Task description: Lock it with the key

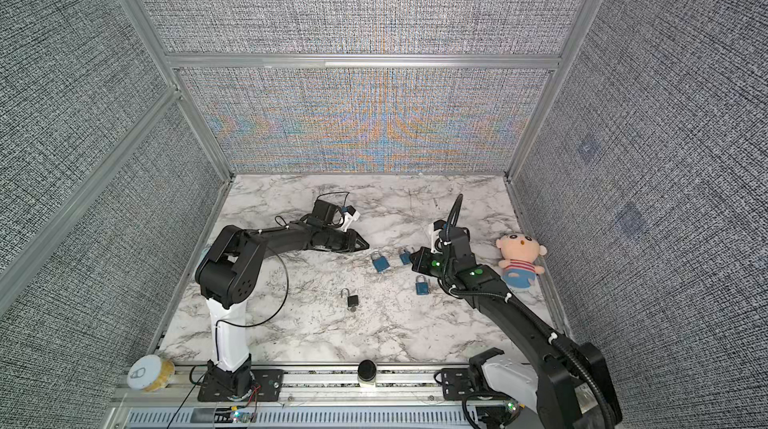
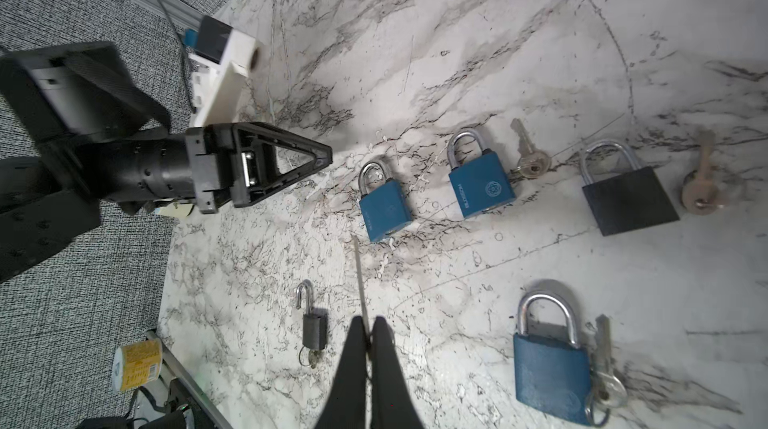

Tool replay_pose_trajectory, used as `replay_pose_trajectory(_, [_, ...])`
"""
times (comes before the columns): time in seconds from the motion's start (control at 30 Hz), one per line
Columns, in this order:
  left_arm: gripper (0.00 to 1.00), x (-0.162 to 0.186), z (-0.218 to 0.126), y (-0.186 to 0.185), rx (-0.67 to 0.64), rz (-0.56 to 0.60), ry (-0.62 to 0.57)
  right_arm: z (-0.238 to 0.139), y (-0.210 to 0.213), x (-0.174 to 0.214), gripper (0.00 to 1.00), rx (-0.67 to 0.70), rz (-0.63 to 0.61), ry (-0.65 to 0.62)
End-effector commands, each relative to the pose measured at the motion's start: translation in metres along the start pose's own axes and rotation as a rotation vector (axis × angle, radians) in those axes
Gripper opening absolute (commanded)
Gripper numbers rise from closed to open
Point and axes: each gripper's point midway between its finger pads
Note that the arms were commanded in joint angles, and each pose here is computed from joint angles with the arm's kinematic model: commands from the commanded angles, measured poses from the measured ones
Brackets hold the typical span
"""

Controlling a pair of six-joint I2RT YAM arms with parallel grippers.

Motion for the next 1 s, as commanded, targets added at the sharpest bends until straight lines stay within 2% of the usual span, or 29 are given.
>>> replay_pose_trajectory(0.0, [0.28,-0.016,-0.021,-0.010,-0.041,0.027,-0.091,0.012,0.004,-0.011,0.00,0.020,-0.041,-0.037])
replay_pose_trajectory(0.27, [0.27,-0.028,-0.091,-0.052,-0.060,0.074,-0.329,0.055,0.006,-0.011,0.00,0.097,-0.102,-0.016])
replay_pose_trajectory(0.53, [0.28,-0.024,-0.157,-0.082,-0.103,0.119,-0.560,0.092,-0.003,-0.006,0.00,0.126,-0.076,0.008])
replay_pose_trajectory(0.67, [0.30,-0.013,-0.167,-0.077,-0.147,0.109,-0.590,0.102,-0.010,-0.006,0.00,0.149,-0.070,0.012])
replay_pose_trajectory(0.97, [0.30,-0.004,-0.161,-0.074,-0.128,0.086,-0.565,0.122,-0.021,0.005,0.03,0.167,-0.039,0.051])
Point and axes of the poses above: each gripper's point midway between its finger pads, its own z axis out along the fingers, its own y axis along the line the jaws close on, x = y × z, and after that the axes turned 12 degrees about z, right-handed
